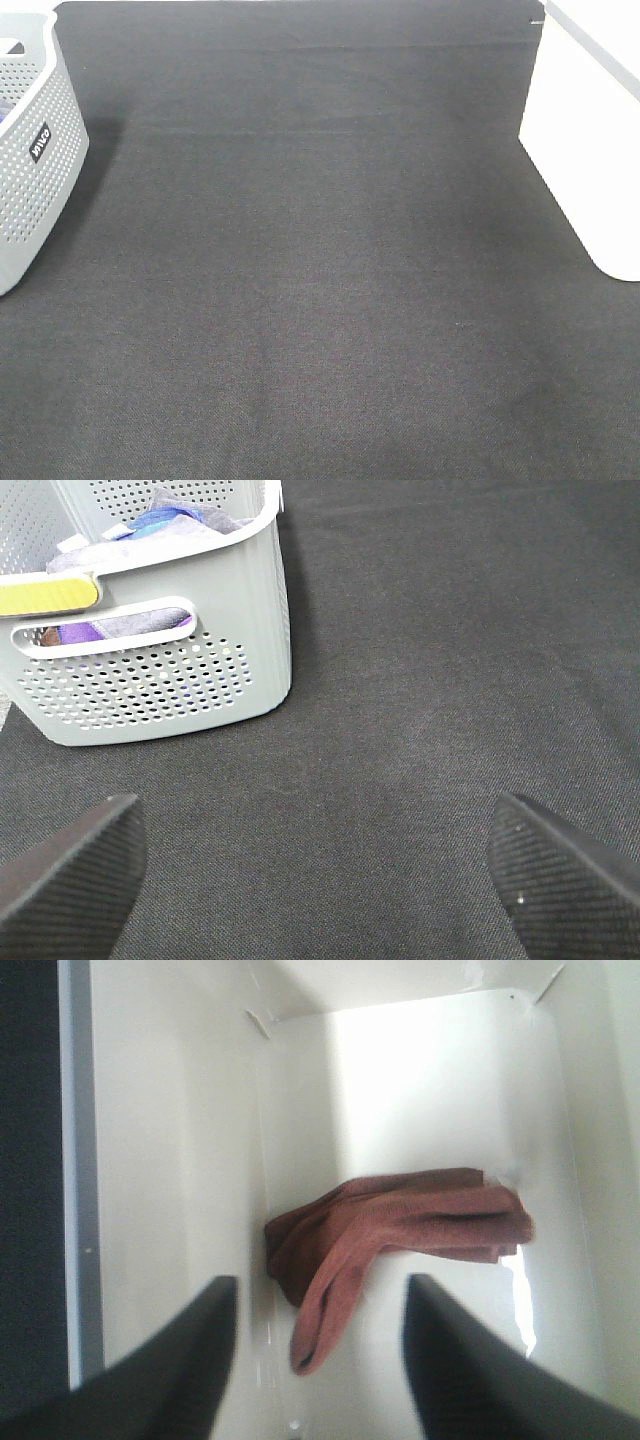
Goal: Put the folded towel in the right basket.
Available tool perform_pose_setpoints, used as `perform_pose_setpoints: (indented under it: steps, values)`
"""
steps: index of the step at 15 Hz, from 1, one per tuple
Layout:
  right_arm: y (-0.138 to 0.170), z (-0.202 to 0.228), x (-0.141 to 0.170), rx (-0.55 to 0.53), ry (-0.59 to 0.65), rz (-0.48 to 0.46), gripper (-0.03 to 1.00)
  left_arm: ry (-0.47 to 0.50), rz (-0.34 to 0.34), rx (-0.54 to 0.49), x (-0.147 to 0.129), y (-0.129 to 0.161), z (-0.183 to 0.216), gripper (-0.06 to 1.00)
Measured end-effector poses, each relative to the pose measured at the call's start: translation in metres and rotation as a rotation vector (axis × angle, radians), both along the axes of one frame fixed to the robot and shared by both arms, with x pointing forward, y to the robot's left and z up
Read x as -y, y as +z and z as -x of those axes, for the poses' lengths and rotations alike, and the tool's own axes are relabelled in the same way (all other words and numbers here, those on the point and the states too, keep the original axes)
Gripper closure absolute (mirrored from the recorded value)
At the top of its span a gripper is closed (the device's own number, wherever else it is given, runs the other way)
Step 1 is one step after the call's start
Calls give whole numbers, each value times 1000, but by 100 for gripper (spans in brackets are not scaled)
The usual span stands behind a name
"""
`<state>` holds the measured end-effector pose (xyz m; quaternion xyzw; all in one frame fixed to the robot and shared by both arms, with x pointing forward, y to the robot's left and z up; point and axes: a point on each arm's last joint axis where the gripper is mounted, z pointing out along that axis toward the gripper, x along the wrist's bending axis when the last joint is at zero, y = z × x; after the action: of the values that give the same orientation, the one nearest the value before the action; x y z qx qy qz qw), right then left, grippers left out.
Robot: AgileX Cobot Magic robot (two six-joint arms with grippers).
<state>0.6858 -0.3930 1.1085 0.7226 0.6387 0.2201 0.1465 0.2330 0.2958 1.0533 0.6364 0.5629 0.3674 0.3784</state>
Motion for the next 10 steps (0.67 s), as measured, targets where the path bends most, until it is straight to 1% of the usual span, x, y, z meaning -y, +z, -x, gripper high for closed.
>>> perform_pose_setpoints:
  steps: [1, 3, 5, 7, 8, 9, 10]
  values:
    - [2, 1, 0, 4, -4, -2, 35, 0, 0, 0, 0, 0, 0, 6]
    - [7, 1, -10, 12, -6, -7, 27, 0, 0, 0, 0, 0, 0, 6]
    - [21, 5, -37, 38, 48, 19, 26, 0, 0, 0, 0, 0, 0, 6]
    - [44, 14, -83, 86, 139, 62, 25, 0, 0, 0, 0, 0, 0, 6]
    - [54, 20, -97, 109, 159, 66, 25, 0, 0, 0, 0, 0, 0, 6]
    - [54, 20, -97, 109, 159, 66, 25, 0, 0, 0, 0, 0, 0, 6]
    - [65, 28, -110, 133, 177, 61, 25, 0, 0, 0, 0, 0, 0, 6]
